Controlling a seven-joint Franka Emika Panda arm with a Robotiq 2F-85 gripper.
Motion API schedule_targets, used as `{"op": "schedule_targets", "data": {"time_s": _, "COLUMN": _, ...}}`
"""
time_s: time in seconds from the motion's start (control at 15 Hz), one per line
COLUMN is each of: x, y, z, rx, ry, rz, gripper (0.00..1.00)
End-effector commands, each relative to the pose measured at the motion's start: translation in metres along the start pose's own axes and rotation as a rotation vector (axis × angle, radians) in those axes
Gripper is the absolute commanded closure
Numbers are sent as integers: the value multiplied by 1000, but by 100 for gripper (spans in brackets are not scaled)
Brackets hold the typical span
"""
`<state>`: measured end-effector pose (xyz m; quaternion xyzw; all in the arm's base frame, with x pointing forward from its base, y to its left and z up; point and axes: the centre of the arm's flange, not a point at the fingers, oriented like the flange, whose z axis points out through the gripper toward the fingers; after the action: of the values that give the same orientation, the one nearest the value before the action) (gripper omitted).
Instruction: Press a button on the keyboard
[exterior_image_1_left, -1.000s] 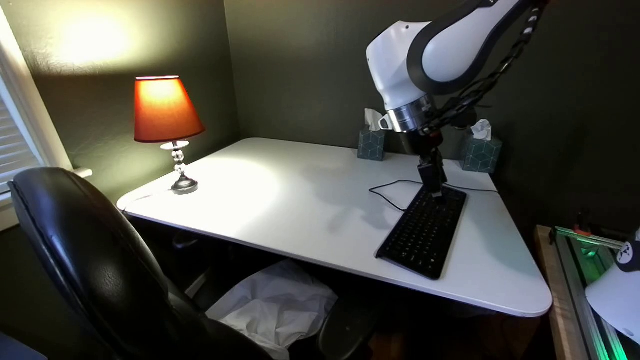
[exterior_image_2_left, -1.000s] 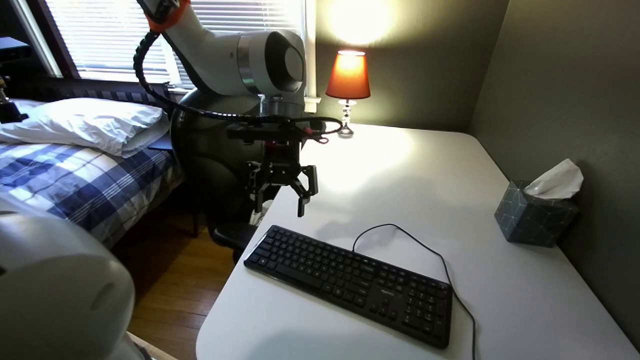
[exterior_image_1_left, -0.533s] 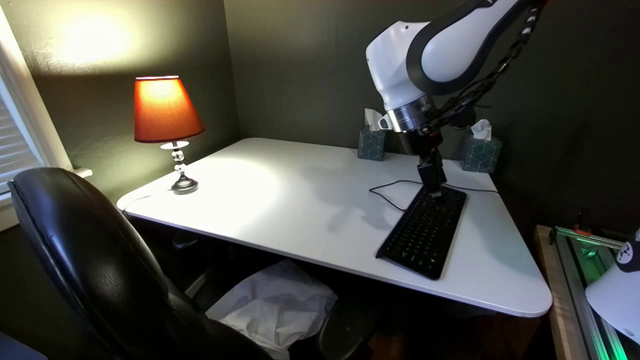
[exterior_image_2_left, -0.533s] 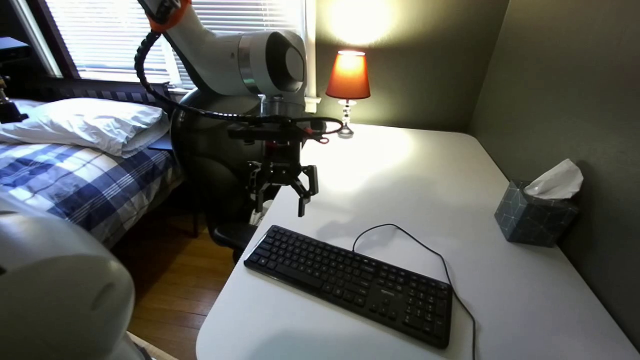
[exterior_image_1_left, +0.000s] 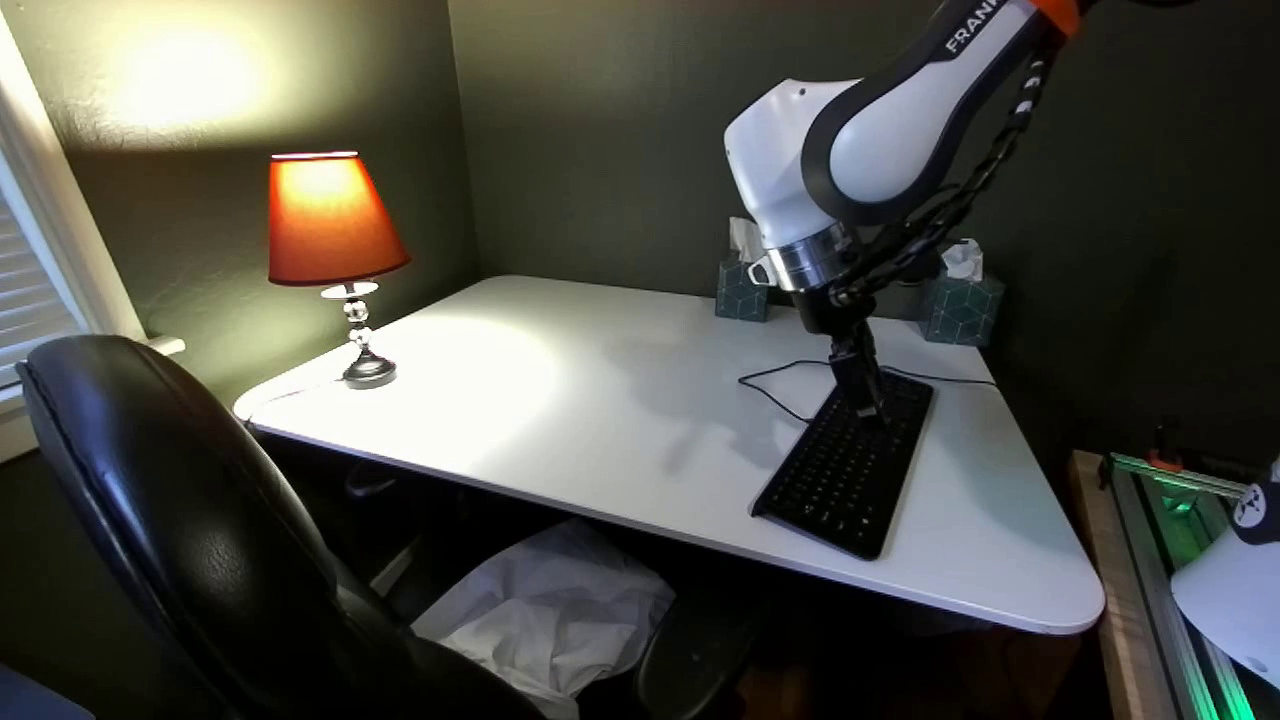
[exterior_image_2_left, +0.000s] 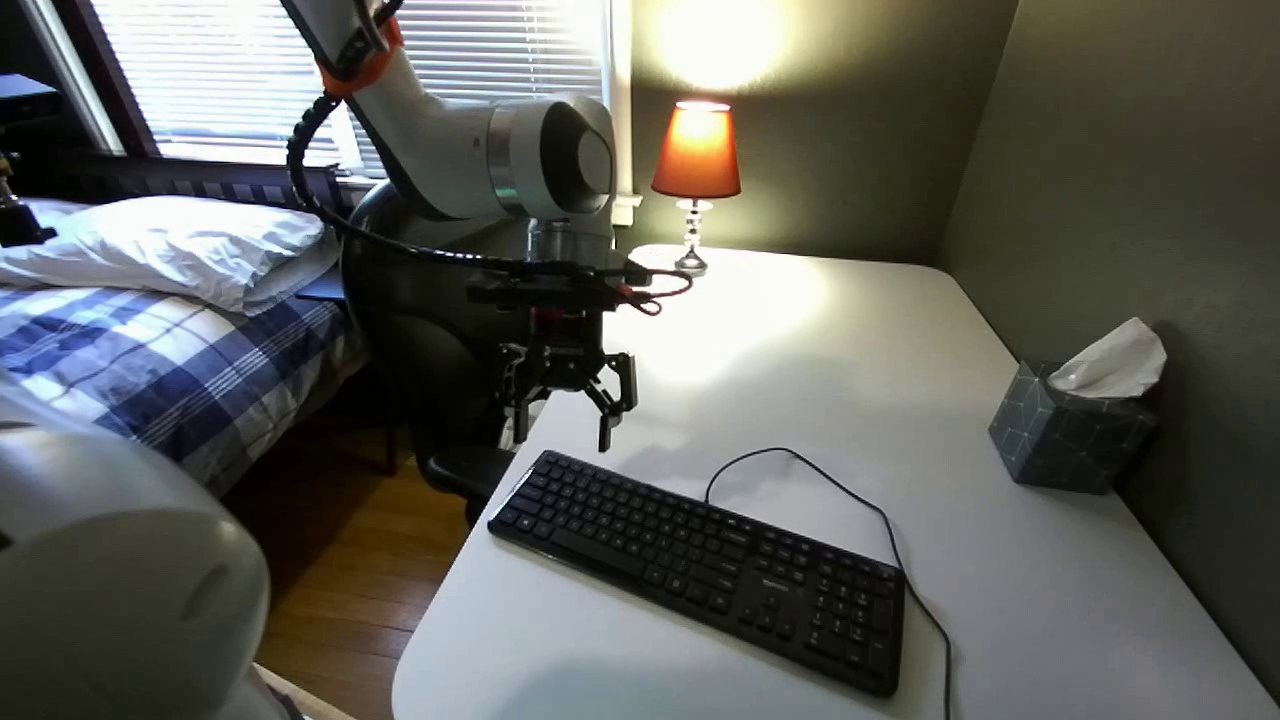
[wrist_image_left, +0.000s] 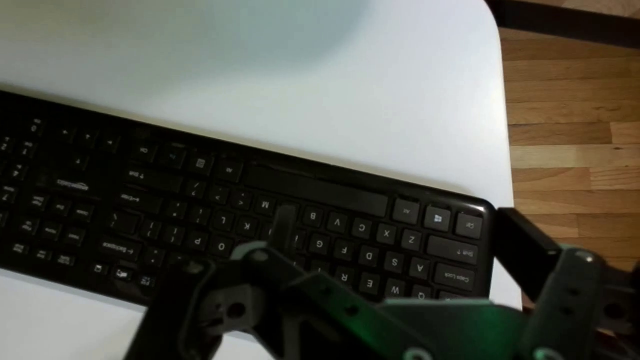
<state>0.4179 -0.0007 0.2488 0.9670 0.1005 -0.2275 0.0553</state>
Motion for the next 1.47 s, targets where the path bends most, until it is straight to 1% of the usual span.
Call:
{"op": "schedule_targets", "data": {"time_s": 0.0, "x": 17, "y": 0, "z": 19, "rx": 1, "ry": 12, "rz": -49, "gripper": 23}}
{"op": "schedule_targets", "data": {"time_s": 0.07, "x": 20, "y": 1, "z": 23, "rx": 8, "ry": 16, "rz": -54, "gripper": 26}}
{"op": "schedule_targets", "data": {"time_s": 0.27, "x": 28, "y": 2, "z": 33, "rx": 22, "ry": 16, "rz": -77, "gripper": 51}}
{"op": "schedule_targets", "data": {"time_s": 0.4, "x": 34, "y": 3, "z": 40, "rx": 29, "ry": 6, "rz": -92, "gripper": 65}}
{"op": "schedule_targets", "data": {"time_s": 0.6, "x": 40, "y": 8, "z": 48, "rx": 39, "ry": -8, "rz": -102, "gripper": 89}}
{"op": "schedule_targets", "data": {"time_s": 0.67, "x": 42, "y": 10, "z": 50, "rx": 43, "ry": -12, "rz": -104, "gripper": 96}}
{"op": "schedule_targets", "data": {"time_s": 0.73, "x": 43, "y": 12, "z": 52, "rx": 45, "ry": -16, "rz": -106, "gripper": 100}}
{"op": "schedule_targets", "data": {"time_s": 1.4, "x": 59, "y": 28, "z": 63, "rx": 86, "ry": -44, "rz": -100, "gripper": 100}}
